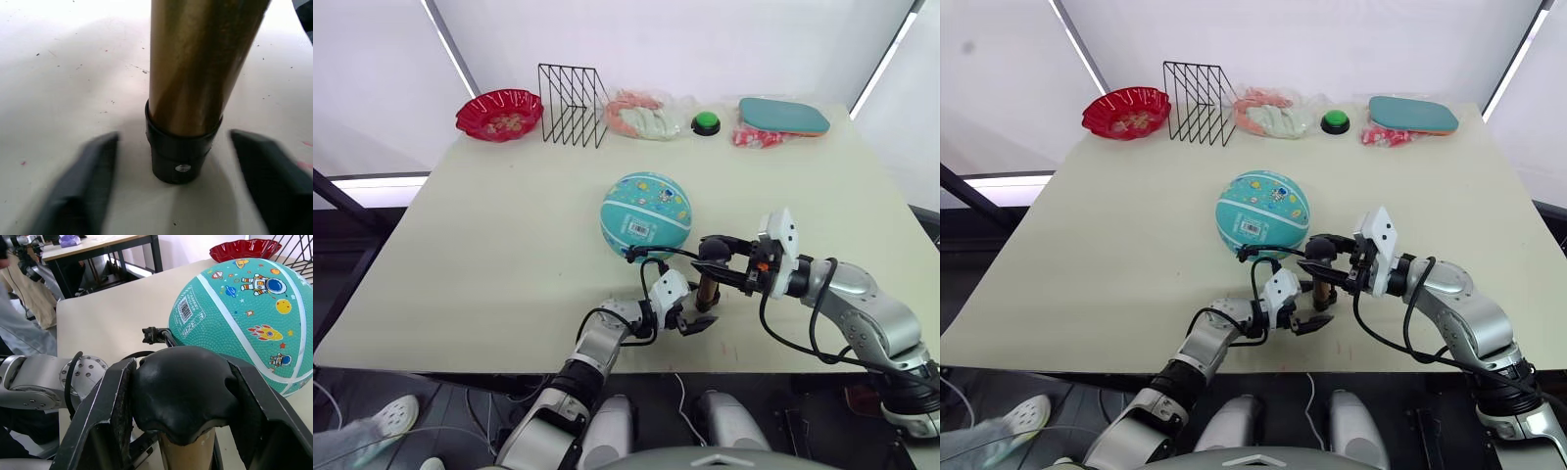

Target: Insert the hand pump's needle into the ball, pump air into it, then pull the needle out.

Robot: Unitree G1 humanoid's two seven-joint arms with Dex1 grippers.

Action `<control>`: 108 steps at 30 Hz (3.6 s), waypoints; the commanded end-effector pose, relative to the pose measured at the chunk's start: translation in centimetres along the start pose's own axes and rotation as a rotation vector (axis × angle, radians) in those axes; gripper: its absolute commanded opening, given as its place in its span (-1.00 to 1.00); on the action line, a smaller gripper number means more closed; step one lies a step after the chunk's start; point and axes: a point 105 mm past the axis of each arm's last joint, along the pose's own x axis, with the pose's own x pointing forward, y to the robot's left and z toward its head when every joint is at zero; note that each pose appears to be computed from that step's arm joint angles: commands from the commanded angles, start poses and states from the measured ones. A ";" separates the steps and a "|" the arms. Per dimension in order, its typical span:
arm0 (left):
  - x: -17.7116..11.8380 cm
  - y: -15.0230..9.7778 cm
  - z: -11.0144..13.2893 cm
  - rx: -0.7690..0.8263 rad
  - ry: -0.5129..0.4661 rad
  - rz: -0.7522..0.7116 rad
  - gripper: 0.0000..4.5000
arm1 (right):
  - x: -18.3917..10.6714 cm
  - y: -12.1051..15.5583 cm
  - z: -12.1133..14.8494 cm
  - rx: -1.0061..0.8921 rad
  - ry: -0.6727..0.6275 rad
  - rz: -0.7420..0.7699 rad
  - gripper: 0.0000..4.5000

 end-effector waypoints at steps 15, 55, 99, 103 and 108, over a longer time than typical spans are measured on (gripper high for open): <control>-4.3 -1.1 2.7 0.041 -0.049 -0.126 0.90 | -1.9 -0.2 1.0 -0.081 0.169 0.007 -0.10; -18.4 -1.4 7.4 -0.054 -0.196 0.058 0.90 | -1.0 0.9 -1.4 -0.922 0.595 0.278 -0.10; -17.9 7.7 14.0 0.144 -0.215 0.184 0.90 | -6.9 5.2 5.5 -0.394 -0.036 -0.088 0.96; -15.8 8.8 15.8 0.196 -0.190 0.154 0.90 | -8.5 5.5 4.6 -0.378 0.005 -0.168 0.96; -14.4 9.6 16.2 0.325 -0.134 0.114 0.90 | -8.8 5.6 3.8 -0.371 0.028 -0.190 0.96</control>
